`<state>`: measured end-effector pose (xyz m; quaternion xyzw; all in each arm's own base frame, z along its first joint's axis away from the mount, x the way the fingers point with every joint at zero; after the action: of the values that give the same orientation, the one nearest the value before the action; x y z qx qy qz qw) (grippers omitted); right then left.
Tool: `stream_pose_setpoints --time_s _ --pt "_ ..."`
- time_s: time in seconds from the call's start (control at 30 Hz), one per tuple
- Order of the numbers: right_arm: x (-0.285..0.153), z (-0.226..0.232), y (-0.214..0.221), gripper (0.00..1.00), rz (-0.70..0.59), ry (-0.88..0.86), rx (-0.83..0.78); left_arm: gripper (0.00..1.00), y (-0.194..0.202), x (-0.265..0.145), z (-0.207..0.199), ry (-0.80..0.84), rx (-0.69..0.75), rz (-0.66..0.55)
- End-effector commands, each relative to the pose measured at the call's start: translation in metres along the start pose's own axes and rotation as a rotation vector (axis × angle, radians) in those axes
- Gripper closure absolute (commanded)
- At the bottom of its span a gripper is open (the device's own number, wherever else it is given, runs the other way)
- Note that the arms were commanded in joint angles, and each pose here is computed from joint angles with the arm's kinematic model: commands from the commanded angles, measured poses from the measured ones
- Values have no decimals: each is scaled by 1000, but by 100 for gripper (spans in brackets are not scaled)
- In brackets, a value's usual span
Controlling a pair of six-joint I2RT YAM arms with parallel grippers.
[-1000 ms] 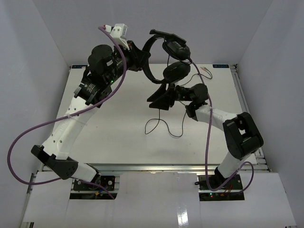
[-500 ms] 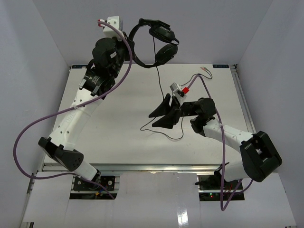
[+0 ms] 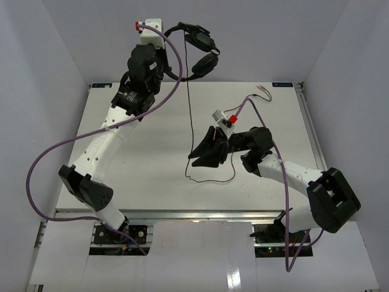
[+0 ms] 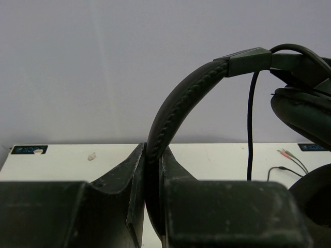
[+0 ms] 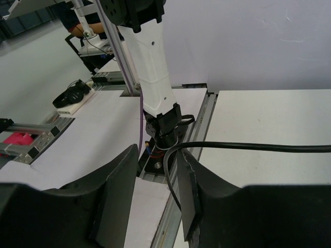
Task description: Wrap the headphones
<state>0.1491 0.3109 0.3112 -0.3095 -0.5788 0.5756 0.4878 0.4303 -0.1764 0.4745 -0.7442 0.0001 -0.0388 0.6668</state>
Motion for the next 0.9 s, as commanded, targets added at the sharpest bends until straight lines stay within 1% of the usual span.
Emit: stream_pose_setpoints --time_s 0.0,0.13,0.23,0.4,0.47,0.53,0.57,0.6,0.67,0.8,0.87 --pt "10 15 -22 58 -28 -69 -89 100 -16 8 13 -66 14 -77" --pt "12 15 -24 58 -40 -74 -89 100 -18 9 12 -51 -12 -82" --pt "13 10 -23 56 -44 -60 -84 100 -31 1 9 -18 -73 -105" --pt "17 2 -21 55 -46 -56 -70 100 -56 -16 5 42 -133 -137" --pt "18 0 -23 55 -45 -60 -98 100 -64 -23 6 52 -148 -149" --pt "9 -11 -27 51 -31 -20 -131 100 -74 -32 7 72 -158 -166" --pt "5 -16 -29 48 -35 3 -153 100 -81 -38 9 78 -165 -180" --pt "-8 -28 -34 39 -42 59 -164 100 -84 -41 8 91 -167 -184" --pt "-24 -53 -45 26 -76 189 -177 100 -91 -49 8 108 -176 -199" --pt "-50 -101 -55 7 -96 396 -167 100 -107 -66 8 146 -204 -226" --pt "-55 -121 -60 5 -108 464 -195 100 -110 -72 7 163 -214 -228"
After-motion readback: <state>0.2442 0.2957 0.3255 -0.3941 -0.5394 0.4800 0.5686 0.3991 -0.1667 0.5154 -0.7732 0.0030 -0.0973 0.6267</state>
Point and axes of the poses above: each gripper's point midway between its finger pads, its own x axis out along the fingers, its own z axis along the line the jaws close on, y = z × x, the point moved 3 cm from there along -x, back along the fingers, and after that the axes turned 3 degrees about -x, right-handed, at the moved point
